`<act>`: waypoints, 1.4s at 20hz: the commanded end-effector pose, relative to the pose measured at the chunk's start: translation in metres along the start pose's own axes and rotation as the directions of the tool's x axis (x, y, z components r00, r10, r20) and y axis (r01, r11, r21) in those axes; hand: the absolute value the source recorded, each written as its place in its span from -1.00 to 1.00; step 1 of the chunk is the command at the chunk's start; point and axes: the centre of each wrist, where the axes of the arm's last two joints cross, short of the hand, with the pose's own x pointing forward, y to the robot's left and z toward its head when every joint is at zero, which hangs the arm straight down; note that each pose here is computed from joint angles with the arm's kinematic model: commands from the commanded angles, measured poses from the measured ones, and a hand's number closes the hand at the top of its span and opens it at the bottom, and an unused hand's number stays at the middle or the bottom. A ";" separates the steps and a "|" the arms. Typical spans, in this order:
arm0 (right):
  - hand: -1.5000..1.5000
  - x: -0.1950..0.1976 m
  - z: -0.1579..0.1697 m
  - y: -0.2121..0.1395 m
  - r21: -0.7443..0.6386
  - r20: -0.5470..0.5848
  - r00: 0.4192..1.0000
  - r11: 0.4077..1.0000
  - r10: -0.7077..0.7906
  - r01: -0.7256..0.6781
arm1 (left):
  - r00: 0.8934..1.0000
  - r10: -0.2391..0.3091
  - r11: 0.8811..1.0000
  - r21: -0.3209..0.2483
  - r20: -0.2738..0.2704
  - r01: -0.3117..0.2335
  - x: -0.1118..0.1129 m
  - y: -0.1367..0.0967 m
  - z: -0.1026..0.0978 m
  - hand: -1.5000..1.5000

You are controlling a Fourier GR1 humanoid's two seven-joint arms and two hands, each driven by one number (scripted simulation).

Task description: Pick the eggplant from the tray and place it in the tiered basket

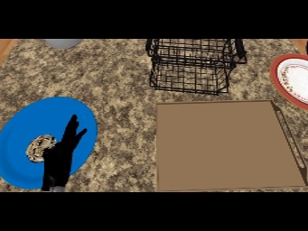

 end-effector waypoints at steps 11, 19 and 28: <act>1.00 0.040 -0.091 0.027 0.008 -0.058 0.998 1.000 -0.010 0.010 | 0.999 -0.019 1.000 -0.012 -0.049 0.018 0.000 0.002 0.009 0.00; 1.00 0.062 -0.125 0.089 0.084 0.010 0.999 0.996 0.038 -0.039 | 0.998 -0.013 1.000 -0.005 -0.059 0.013 0.007 -0.011 -0.011 0.00; 1.00 0.047 -0.145 0.140 0.110 -0.068 0.996 0.993 0.055 -0.047 | 0.999 -0.011 0.999 -0.039 -0.048 0.009 0.006 0.002 -0.022 0.00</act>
